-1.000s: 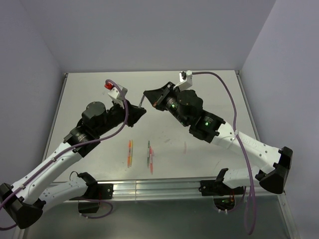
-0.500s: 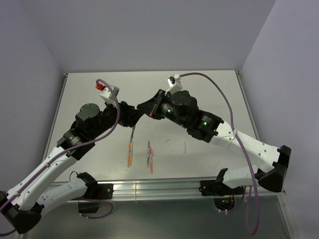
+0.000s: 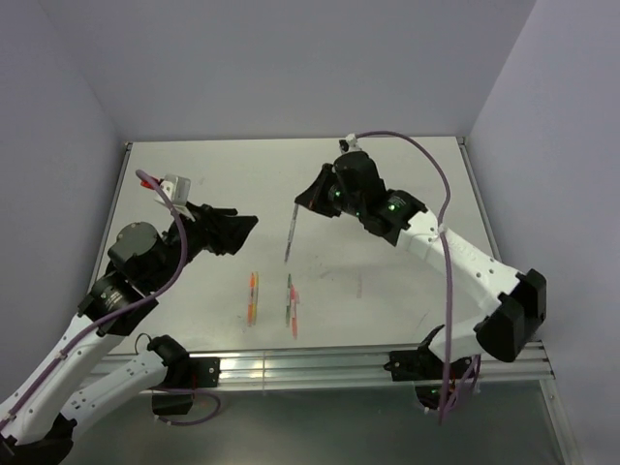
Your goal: Insert the pens into the pen caps
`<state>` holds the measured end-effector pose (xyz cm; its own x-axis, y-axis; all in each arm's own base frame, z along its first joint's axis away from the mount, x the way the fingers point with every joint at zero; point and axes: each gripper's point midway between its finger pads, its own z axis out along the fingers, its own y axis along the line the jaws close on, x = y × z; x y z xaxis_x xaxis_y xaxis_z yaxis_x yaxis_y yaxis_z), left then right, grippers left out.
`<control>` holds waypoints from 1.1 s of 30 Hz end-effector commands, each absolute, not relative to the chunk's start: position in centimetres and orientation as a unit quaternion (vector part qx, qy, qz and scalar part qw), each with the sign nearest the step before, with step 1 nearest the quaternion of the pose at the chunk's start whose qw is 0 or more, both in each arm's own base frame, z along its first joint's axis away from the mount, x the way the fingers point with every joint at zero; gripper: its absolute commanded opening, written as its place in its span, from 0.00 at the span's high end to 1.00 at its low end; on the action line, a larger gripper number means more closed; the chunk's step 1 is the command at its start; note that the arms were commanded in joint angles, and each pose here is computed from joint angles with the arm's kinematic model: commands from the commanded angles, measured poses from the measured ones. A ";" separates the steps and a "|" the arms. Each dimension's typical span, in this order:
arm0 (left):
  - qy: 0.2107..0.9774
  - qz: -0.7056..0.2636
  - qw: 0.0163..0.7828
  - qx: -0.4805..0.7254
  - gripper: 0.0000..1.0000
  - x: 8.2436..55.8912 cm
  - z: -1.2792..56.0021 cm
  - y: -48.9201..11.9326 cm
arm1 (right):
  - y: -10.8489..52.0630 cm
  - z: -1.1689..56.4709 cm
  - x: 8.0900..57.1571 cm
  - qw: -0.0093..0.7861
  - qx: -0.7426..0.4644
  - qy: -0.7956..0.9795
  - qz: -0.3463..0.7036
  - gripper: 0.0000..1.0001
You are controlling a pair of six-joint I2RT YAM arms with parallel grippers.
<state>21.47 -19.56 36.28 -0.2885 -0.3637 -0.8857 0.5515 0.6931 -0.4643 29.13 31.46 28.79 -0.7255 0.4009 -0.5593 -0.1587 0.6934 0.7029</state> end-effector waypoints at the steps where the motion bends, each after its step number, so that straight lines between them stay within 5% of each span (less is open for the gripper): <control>1: 0.724 -0.386 0.570 0.033 0.32 21.3 35.1 -19.0 | 28.0 24.0 32.6 0.353 0.054 0.881 0.311 1.00; 8: 0.769 -0.377 0.515 0.023 0.38 21.3 31.4 -19.7 | 26.6 13.8 40.4 0.279 0.025 0.941 0.189 1.00; 18: 0.818 -0.360 0.448 -0.022 0.40 20.1 25.2 -19.0 | 27.7 9.0 46.0 0.238 0.040 0.957 0.163 1.00; 25: 0.851 -0.339 0.399 -0.036 0.37 19.4 20.2 -18.9 | 28.2 6.9 46.4 0.223 0.041 0.961 0.159 0.75; 33: 0.882 -0.326 0.336 -0.049 0.42 18.9 15.2 -19.6 | 28.3 6.9 47.2 0.232 0.040 0.960 0.154 0.64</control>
